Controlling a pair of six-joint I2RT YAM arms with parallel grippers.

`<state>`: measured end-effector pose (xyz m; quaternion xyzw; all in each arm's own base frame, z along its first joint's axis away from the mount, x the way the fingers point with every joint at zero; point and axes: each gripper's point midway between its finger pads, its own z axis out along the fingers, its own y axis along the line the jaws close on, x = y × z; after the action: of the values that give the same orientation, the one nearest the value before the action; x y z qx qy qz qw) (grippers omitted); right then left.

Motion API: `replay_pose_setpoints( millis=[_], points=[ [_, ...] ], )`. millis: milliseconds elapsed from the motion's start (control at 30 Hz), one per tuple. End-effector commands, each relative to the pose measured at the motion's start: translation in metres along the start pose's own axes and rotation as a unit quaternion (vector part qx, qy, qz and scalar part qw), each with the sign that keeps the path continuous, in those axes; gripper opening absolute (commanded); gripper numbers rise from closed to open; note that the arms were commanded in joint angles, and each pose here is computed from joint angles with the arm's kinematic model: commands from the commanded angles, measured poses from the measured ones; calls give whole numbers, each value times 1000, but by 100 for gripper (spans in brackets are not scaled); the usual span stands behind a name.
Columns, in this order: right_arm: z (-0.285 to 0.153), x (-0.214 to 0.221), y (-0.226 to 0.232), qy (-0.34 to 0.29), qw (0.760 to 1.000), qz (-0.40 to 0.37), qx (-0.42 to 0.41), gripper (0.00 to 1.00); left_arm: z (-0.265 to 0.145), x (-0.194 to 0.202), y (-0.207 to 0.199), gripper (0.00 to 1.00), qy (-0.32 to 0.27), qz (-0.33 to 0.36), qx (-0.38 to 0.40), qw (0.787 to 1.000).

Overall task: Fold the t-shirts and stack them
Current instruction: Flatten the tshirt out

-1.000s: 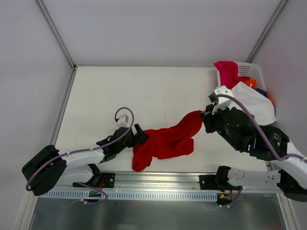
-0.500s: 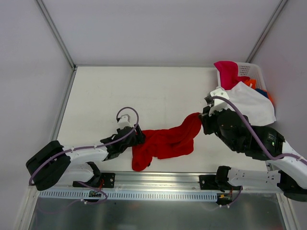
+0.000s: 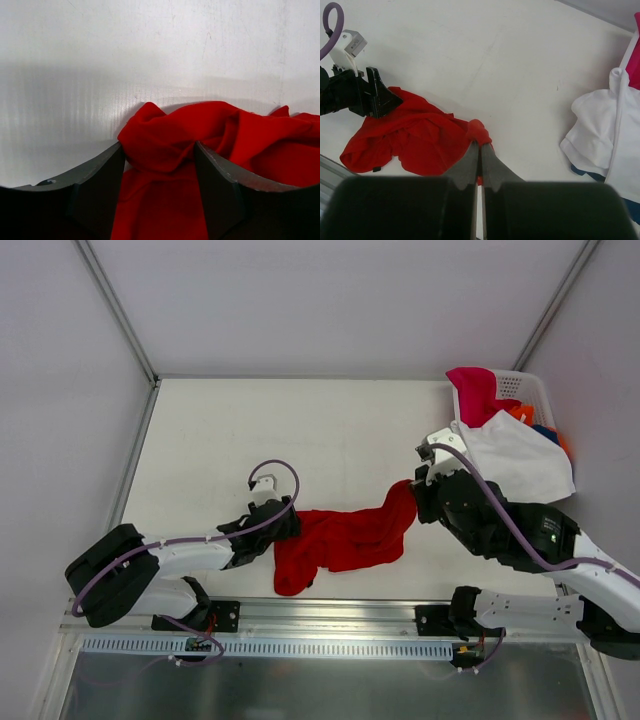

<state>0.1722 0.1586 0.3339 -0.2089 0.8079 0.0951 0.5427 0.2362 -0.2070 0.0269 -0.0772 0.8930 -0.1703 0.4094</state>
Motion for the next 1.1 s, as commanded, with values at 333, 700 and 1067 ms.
replay_pose_setpoints(
  millis=[333, 700, 1067],
  points=[
    [10, 2, 9, 2, 1000, 10, 3, 1, -12, -59, -17, 51, -77, 46, -22, 996],
    [9, 5, 6, 2, 1000, 13, 6, 1, -8, -57, -18, 46, -70, 49, -23, 996],
    [10, 15, 3, 7, 1000, 16, 15, 0, -1, -43, -11, 34, -54, 49, -33, 997]
  ],
)
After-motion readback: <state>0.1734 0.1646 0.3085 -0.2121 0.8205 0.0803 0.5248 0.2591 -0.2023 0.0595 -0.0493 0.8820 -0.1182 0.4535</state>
